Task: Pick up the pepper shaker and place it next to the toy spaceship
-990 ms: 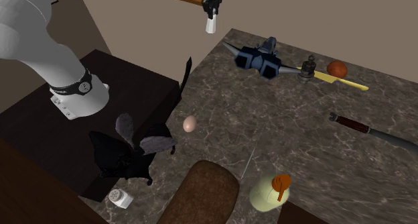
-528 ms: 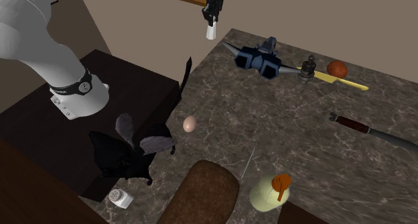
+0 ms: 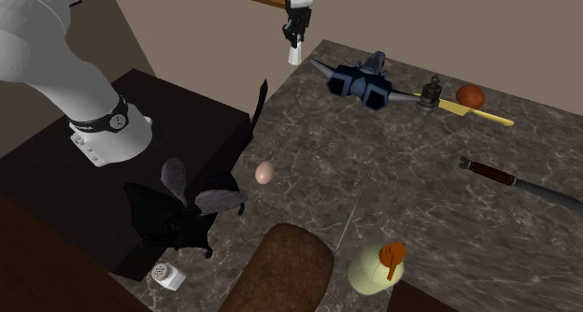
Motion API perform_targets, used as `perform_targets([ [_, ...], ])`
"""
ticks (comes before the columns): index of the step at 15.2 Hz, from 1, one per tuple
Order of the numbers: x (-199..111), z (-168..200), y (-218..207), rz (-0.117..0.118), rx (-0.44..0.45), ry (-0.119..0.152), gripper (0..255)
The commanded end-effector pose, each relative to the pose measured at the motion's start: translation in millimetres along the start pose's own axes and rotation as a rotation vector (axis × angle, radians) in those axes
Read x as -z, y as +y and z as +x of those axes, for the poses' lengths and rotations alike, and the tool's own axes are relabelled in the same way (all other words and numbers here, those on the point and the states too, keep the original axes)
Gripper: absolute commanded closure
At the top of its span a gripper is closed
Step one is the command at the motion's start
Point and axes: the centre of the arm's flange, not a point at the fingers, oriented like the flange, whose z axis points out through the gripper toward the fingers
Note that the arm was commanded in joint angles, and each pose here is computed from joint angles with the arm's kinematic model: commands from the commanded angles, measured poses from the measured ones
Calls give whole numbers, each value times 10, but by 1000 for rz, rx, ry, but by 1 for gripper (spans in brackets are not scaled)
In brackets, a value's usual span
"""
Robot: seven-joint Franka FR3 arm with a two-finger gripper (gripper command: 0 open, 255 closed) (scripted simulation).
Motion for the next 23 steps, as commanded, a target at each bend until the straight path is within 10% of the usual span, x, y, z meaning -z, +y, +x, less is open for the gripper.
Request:
perform_targets([
  [1, -103, 2, 24, 0, 0, 0, 255],
  [21, -747, 28, 94, 0, 0, 0, 255],
  [22, -747, 28, 94, 0, 0, 0, 0],
  [23, -747, 28, 94, 0, 0, 0, 0],
])
